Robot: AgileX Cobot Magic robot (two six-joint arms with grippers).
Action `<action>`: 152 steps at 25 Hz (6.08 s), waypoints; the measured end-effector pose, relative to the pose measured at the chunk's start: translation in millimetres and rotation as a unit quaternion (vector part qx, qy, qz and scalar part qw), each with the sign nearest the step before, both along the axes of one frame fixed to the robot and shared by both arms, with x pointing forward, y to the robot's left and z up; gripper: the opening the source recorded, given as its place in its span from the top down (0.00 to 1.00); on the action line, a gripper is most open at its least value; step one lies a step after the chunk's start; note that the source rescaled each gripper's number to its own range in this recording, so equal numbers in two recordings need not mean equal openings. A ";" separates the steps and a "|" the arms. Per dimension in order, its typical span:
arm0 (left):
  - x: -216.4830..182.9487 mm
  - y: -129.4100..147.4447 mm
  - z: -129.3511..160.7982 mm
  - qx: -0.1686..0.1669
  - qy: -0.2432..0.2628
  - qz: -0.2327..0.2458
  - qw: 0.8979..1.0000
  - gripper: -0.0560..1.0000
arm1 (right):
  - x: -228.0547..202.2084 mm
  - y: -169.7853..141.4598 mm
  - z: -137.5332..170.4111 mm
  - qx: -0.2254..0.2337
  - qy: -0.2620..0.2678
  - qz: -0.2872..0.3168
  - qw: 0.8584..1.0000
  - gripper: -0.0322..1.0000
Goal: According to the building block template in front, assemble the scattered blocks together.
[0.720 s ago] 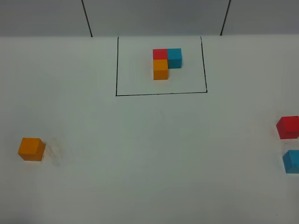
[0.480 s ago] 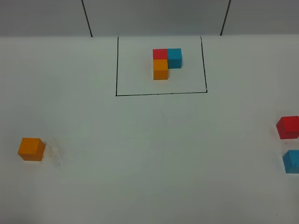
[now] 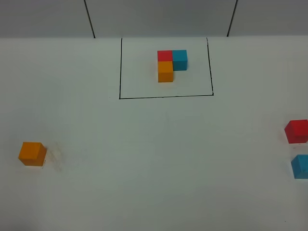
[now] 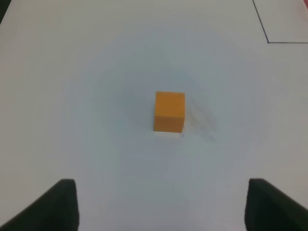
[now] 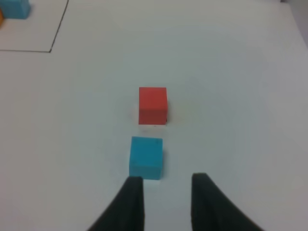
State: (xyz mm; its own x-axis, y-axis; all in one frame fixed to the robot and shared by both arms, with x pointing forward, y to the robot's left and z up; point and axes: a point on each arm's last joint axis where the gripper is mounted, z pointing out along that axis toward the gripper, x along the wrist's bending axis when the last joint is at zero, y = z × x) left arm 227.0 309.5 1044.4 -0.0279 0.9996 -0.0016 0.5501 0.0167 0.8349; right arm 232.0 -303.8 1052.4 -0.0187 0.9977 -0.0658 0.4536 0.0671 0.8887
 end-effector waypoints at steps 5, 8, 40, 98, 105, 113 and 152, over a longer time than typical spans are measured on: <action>0.0 2.1 0.2 0.010 -0.001 0.007 1.000 0.38 | 0.0 0.0 0.0 0.000 0.000 0.000 1.000 0.97; 0.0 2.1 0.2 0.010 -0.001 0.007 1.000 0.38 | 0.0 0.0 0.0 0.000 0.000 0.000 1.000 0.97; 267.4 -21.3 -34.9 0.001 0.362 0.005 0.932 0.38 | 0.0 0.0 0.0 0.000 0.000 0.000 1.000 0.97; 239.8 -290.1 -76.1 0.298 0.262 -0.637 0.661 0.94 | 0.0 0.0 0.0 0.000 0.000 0.000 1.000 0.97; 243.4 -305.6 -108.1 0.315 0.291 -0.633 0.645 0.94 | 0.0 0.0 0.0 0.000 0.000 0.000 1.000 0.97; 245.3 -308.8 -146.6 0.321 0.329 -0.631 0.625 0.94 | 0.0 0.0 0.0 0.000 0.000 0.000 1.000 0.97; 244.5 -71.6 123.4 0.377 0.232 -0.278 0.853 0.26 | 0.0 0.0 0.0 0.000 0.000 0.000 1.000 0.97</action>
State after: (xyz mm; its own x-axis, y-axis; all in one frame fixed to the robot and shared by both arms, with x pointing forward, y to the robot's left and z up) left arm 471.5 237.9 1167.8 0.6275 0.5712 0.5291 0.5728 -0.7990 0.1832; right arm 232.0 -303.8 1052.4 -0.0187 0.9977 -0.0658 0.4536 0.0671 0.8887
